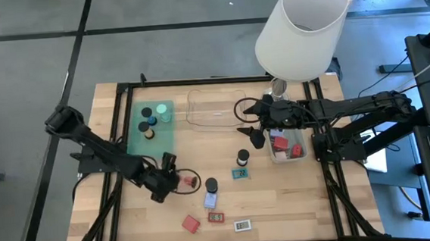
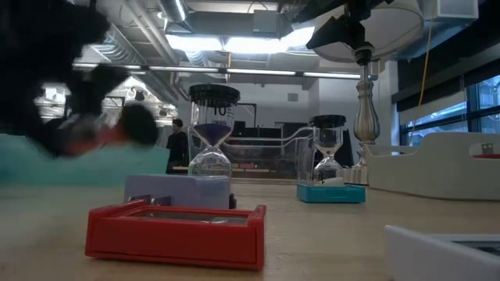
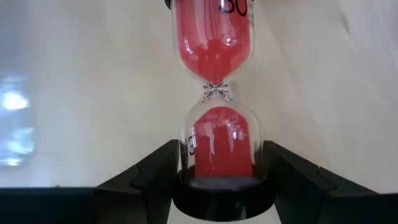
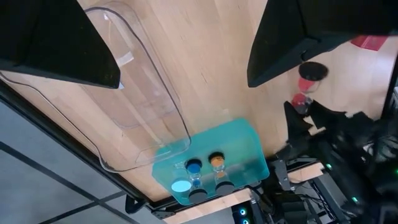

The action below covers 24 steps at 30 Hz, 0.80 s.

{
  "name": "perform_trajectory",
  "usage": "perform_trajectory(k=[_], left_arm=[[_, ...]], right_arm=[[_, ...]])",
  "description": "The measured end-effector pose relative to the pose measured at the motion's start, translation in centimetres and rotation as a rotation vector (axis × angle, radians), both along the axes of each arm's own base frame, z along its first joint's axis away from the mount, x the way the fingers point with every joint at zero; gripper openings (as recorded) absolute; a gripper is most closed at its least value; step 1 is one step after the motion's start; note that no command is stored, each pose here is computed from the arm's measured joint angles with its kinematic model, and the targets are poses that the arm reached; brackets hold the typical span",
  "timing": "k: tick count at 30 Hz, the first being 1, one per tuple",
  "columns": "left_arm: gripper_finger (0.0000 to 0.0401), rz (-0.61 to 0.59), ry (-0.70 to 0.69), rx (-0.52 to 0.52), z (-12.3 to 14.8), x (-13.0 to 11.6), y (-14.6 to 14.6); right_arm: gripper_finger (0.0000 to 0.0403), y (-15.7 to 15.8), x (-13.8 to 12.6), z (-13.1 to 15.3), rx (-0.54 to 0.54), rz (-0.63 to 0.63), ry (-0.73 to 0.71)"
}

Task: Pick & Place Office items
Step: Put the black and red hourglass into the green bin

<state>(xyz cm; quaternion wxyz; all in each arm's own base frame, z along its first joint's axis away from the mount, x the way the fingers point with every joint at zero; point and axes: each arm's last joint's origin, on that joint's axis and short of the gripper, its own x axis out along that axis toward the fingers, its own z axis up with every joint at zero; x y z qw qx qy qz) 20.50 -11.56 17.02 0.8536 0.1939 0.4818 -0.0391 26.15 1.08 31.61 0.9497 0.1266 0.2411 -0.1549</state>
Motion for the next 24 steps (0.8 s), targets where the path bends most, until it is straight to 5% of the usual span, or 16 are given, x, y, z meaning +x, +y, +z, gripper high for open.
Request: perform_trajectory(k=[7,15,24], left_arm=[[0.0206,0.157,-0.385,0.084,5.4,0.7,0.7],[0.0206,0.242,-0.594,-0.093,7.6,2.9,2.2],[0.0206,0.251,-0.659,-0.207,7.7,5.1,3.8]], right_arm=[[0.0354,0.8,1.2,0.0,-0.112,0.155,-0.036],[0.0351,4.6,4.5,-1.1,-0.343,0.602,-0.179],[0.0341,5.3,5.6,-1.7,-0.384,0.556,-0.206]])
